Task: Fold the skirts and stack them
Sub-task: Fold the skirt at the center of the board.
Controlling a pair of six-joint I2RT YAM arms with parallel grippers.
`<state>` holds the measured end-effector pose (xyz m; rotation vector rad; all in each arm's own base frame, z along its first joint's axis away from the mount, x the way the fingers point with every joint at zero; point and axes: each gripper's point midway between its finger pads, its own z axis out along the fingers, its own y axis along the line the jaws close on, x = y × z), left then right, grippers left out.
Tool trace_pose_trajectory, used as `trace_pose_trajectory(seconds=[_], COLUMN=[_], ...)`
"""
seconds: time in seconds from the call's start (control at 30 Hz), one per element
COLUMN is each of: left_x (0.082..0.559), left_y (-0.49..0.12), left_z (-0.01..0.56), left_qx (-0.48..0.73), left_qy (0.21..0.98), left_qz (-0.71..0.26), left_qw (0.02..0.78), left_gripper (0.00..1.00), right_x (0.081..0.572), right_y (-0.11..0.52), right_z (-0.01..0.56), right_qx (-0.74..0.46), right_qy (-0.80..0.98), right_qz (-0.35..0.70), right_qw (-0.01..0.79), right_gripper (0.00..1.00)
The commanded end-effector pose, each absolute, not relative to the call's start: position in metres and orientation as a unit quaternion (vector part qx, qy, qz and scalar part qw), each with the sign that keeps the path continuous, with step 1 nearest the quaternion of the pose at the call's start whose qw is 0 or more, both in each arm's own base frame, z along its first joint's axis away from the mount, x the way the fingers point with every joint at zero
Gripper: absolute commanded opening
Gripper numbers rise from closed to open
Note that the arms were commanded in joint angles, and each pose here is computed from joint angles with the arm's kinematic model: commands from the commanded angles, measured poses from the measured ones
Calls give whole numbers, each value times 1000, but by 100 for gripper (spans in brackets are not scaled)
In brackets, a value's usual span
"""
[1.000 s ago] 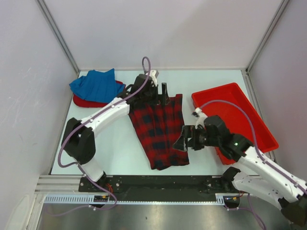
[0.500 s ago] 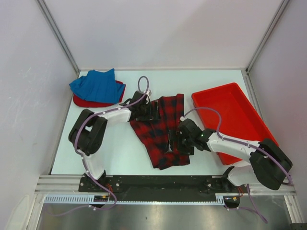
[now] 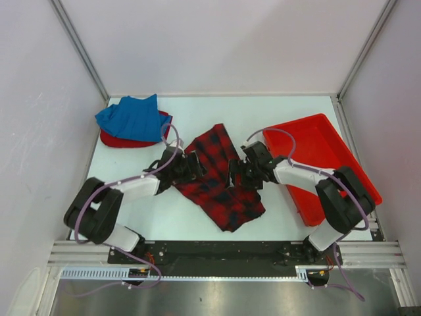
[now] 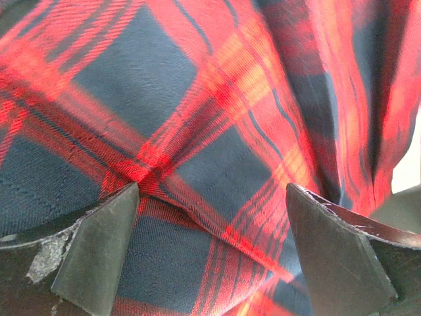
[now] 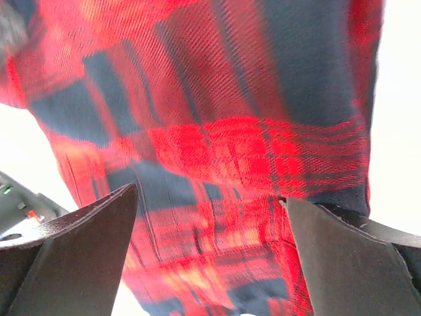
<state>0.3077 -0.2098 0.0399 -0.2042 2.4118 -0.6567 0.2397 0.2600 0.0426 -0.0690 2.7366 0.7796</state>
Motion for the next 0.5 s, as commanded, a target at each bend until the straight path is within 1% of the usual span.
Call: trace_pose_trajectory(seconds=[0.0,0.03,0.1,0.13,0.23,0.27,0.33,0.37,0.43,0.47], left_x=[229,224,196,190,170,173,178,183,192,199], left_y=[-179,-179,-177,-180,-186,-189,-185,-185,-183,-178], left_z=[-10,-3,-12,-4,-1,11,25,39,63,76], left_qx=[-142,-142,-142,-141,-144,-146,-145,-142,-133,-129], left_qy=[948,945,951,946,943,935,932,926,920,912], left_qz=[-191,-196,-183,-198,-223,-239,-232,-238,-237,-231], left_qw=[211,221,206,212,201,216,237,256,283,313], left_gripper=[100,100,100,100,100,100,100,100,100,100], right_x=[308,317,334,333,337,335,328,327,316,313], right_y=[237,237,236,232,226,226,225,226,226,224], right_z=[30,33,38,33,47,54,69,91,106,126], right_qx=[-85,-91,-111,-113,-109,-106,-109,-107,-109,-100], right_qy=[950,947,944,949,947,946,944,936,933,926], right_qz=[171,165,143,130,113,114,114,122,121,127], right_qw=[249,259,276,265,280,284,291,313,320,341], right_gripper=[100,100,100,100,100,100,100,100,100,100])
